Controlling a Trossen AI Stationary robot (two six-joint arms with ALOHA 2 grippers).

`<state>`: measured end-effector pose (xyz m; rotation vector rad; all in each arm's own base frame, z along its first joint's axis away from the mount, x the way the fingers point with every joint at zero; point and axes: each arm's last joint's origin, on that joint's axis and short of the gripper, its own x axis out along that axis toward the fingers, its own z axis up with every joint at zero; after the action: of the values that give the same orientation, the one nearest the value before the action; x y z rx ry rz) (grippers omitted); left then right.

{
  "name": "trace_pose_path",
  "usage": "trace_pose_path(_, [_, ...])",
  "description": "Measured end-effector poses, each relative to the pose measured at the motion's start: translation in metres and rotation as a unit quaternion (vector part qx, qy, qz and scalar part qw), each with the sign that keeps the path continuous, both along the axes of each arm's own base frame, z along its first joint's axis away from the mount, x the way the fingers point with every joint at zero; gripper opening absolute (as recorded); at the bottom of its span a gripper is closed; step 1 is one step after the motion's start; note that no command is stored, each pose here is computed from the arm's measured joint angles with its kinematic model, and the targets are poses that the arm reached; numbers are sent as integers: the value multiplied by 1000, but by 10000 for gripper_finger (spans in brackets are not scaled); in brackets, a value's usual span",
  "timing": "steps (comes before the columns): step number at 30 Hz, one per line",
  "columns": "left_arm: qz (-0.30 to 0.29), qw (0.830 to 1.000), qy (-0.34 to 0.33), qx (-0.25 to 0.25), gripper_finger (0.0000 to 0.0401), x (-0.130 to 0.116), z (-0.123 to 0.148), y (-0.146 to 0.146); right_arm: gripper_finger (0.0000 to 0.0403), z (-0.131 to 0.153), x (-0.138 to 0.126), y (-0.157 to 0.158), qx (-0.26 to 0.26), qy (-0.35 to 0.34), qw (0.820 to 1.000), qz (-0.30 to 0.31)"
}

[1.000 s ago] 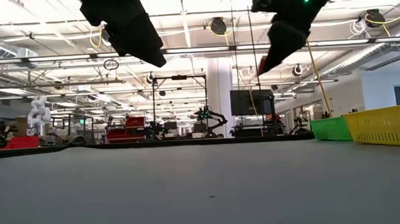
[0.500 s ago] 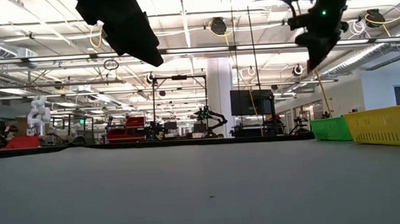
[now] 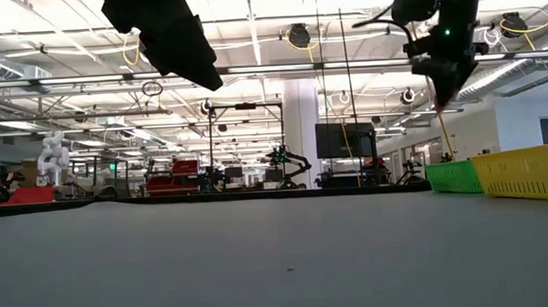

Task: Sort & place blocks by color
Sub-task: Put right orange block into the green basket, then put orange block into the green basket

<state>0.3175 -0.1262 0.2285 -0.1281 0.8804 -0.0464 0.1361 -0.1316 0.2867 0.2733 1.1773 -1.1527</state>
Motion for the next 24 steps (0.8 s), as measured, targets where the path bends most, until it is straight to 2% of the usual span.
trace_pose_path(10, [0,1000,0,-1,189,0,0,-1,205,-36,-6,-1,23,35,999,-3])
trace_pose_path(17, [0,1000,0,0,189,0,0,-1,225,-41,-7,-1,25,40,999,5])
trace_pose_path(20, [0,1000,0,-1,189,0,0,-1,225,-39,-5,-1,26,9,999,16])
trace_pose_path(24, [0,1000,0,-1,189,0,0,-1,226,-34,5,-1,57,-96,992,59])
